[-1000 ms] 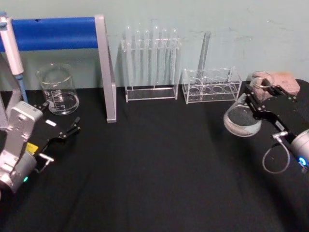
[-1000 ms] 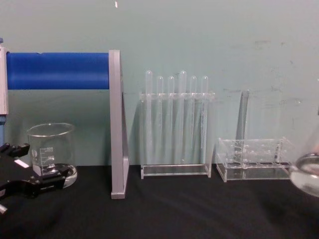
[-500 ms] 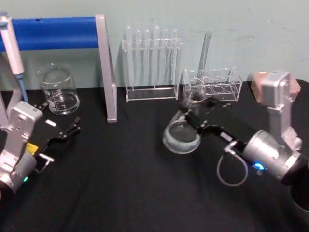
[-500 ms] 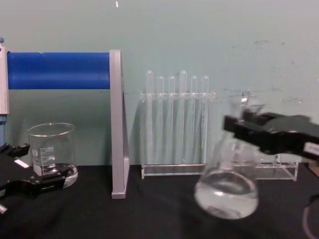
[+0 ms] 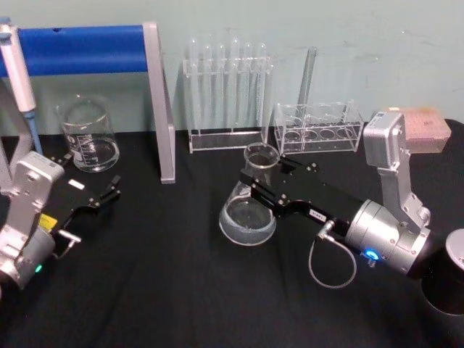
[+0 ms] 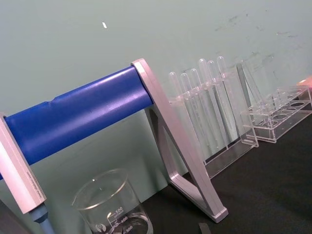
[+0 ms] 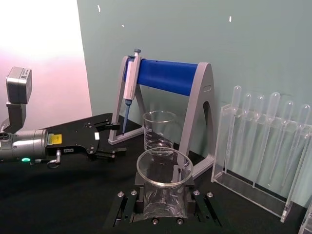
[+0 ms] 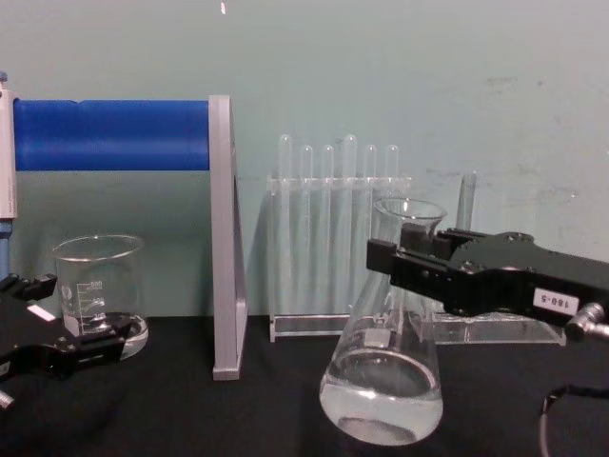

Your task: Grasp the erlenmeyer flask with one hand, shake it three times, then place it back.

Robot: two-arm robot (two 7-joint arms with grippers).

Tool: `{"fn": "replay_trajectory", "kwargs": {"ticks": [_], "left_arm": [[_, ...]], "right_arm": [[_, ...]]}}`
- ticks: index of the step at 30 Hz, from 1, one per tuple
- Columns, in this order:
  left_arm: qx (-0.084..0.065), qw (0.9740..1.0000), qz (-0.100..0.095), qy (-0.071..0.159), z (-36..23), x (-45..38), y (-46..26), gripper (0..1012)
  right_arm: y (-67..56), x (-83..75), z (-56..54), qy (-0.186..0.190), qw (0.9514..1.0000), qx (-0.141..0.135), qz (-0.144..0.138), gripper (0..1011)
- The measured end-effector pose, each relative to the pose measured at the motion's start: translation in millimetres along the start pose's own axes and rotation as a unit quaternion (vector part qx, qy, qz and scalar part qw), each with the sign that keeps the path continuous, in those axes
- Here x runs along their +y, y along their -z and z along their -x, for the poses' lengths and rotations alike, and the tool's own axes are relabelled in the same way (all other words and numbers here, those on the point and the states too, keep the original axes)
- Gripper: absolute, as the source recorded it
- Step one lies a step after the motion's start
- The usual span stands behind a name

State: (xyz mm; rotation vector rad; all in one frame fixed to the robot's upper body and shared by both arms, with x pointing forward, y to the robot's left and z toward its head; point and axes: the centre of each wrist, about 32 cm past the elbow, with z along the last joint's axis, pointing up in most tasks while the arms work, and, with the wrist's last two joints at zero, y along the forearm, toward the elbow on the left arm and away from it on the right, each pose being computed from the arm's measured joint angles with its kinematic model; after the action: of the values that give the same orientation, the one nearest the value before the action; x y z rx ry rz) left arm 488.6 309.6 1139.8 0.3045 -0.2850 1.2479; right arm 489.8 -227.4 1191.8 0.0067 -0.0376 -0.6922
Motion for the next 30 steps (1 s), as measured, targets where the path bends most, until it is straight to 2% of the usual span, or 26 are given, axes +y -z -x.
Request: {"fn": "replay_trajectory", "kwargs": {"ticks": [21,30], "left_arm": [[0.000,1.0000,0.000,0.000,0.0,0.0,0.0,1001],[0.000,1.0000,0.000,0.000,0.0,0.0,0.0,1001]], "right_arm": [[3.8,-1.6,-6.3,-0.011,0.9999,0.000,0.006,456],[11.7,-0.5,-10.5,-0.022,0.9997,-0.001,0.014,456]]}}
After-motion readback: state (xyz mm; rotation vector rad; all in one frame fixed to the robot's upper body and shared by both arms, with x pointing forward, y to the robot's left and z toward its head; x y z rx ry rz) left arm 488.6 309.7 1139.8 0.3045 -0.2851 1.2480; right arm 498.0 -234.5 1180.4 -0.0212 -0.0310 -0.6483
